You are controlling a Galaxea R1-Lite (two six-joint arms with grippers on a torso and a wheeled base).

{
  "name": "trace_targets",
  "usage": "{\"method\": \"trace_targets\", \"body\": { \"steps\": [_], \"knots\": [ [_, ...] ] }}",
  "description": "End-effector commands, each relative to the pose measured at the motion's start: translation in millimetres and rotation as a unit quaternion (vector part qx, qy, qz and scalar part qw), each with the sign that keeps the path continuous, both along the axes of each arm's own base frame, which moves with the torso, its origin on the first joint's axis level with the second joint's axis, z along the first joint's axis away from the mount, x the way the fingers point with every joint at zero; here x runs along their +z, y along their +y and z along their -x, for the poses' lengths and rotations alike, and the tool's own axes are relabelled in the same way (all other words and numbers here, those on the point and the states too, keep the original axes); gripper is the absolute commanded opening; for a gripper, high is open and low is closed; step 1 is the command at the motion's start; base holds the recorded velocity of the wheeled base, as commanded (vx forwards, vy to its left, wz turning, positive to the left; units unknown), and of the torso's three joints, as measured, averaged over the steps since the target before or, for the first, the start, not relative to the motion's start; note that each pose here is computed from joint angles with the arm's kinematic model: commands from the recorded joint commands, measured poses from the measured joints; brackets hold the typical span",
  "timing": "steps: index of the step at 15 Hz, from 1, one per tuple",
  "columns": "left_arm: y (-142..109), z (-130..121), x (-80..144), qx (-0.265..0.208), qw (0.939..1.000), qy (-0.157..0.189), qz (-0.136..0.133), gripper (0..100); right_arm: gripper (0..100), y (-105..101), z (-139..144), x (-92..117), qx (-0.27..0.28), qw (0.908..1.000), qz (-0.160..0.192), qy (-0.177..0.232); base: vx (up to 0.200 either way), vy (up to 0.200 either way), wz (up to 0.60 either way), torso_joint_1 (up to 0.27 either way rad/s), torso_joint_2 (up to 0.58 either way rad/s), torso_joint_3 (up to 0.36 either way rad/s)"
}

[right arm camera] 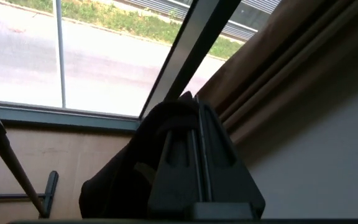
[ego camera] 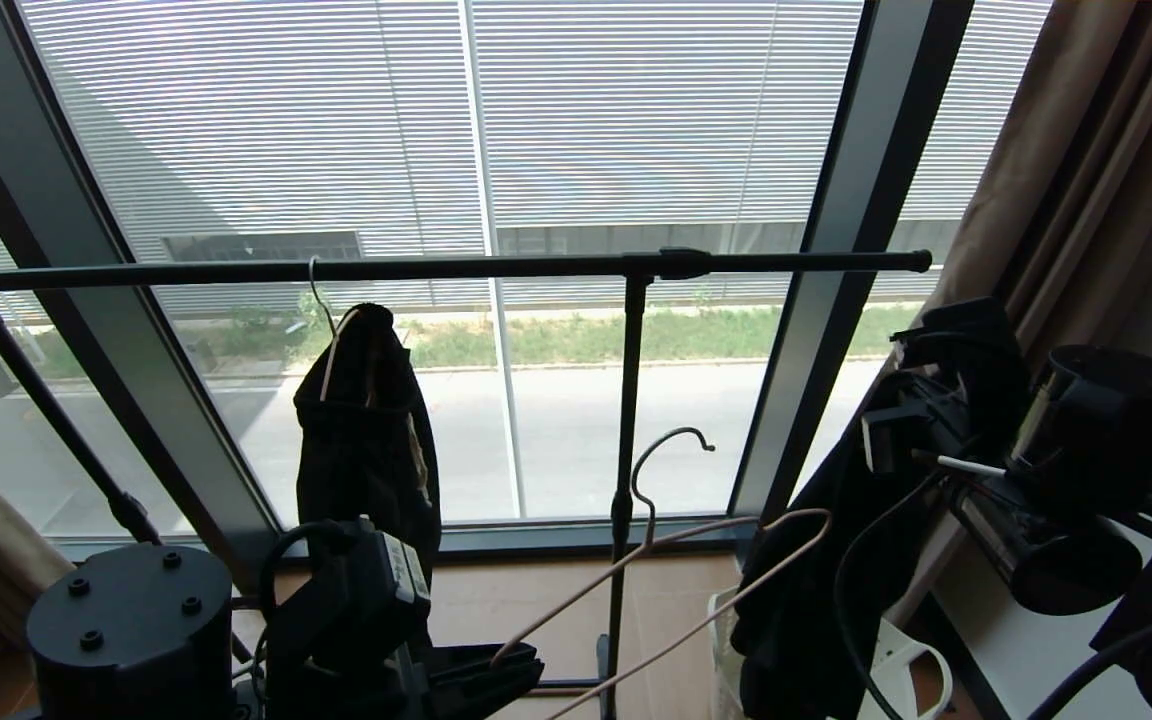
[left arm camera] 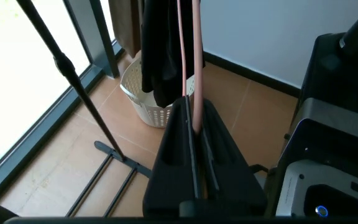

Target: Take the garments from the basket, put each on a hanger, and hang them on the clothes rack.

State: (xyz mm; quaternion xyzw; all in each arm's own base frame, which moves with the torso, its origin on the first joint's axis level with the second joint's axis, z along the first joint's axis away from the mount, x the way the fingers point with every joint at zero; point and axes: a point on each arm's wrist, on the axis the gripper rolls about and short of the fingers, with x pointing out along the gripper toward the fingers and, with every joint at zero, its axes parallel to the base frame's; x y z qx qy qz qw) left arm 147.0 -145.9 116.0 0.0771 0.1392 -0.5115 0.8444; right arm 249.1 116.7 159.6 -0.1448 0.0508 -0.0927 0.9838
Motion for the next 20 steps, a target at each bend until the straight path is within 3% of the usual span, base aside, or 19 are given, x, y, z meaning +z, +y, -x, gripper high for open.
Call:
{"method": "trace_targets", "body": {
  "steps": [1,5,9,12,16,20],
  "knots": [
    [-4.3,-4.4,-1.4,0.004,0.9998,0.016,0.006,0,0,2.7,-7.3,-14.0,-0.002,0.9999,0.009,0.014,0.000,0.000,0.00,0.000,0.00,0.000],
    [-12.4,-12.9,-1.2,0.011,0.9986,0.033,0.041,0,0,3.2,-5.6,-12.0,0.000,0.9999,0.007,0.011,0.000,0.000,0.00,0.000,0.00,0.000],
    [-17.6,-18.0,-6.6,0.012,0.9983,0.041,0.040,0,0,6.8,-3.1,-12.9,0.009,0.9999,0.007,0.012,0.000,0.000,0.00,0.000,0.00,0.000],
    [-22.9,-23.7,-1.2,0.015,0.9971,0.033,0.067,0,0,15.0,5.7,-16.3,0.028,0.9994,0.010,0.017,0.000,0.000,0.00,0.000,0.00,0.000],
    [-27.3,-28.4,-4.7,0.016,0.9973,0.036,0.062,0,0,22.7,14.2,-13.9,0.039,0.9991,0.010,0.014,0.000,0.000,0.00,0.000,0.00,0.000],
    [-32.3,-34.0,2.0,0.016,0.9968,0.025,0.075,0,0,28.5,18.3,-13.1,0.052,0.9985,0.010,0.012,0.000,0.000,0.00,0.000,0.00,0.000]
  ]
}}
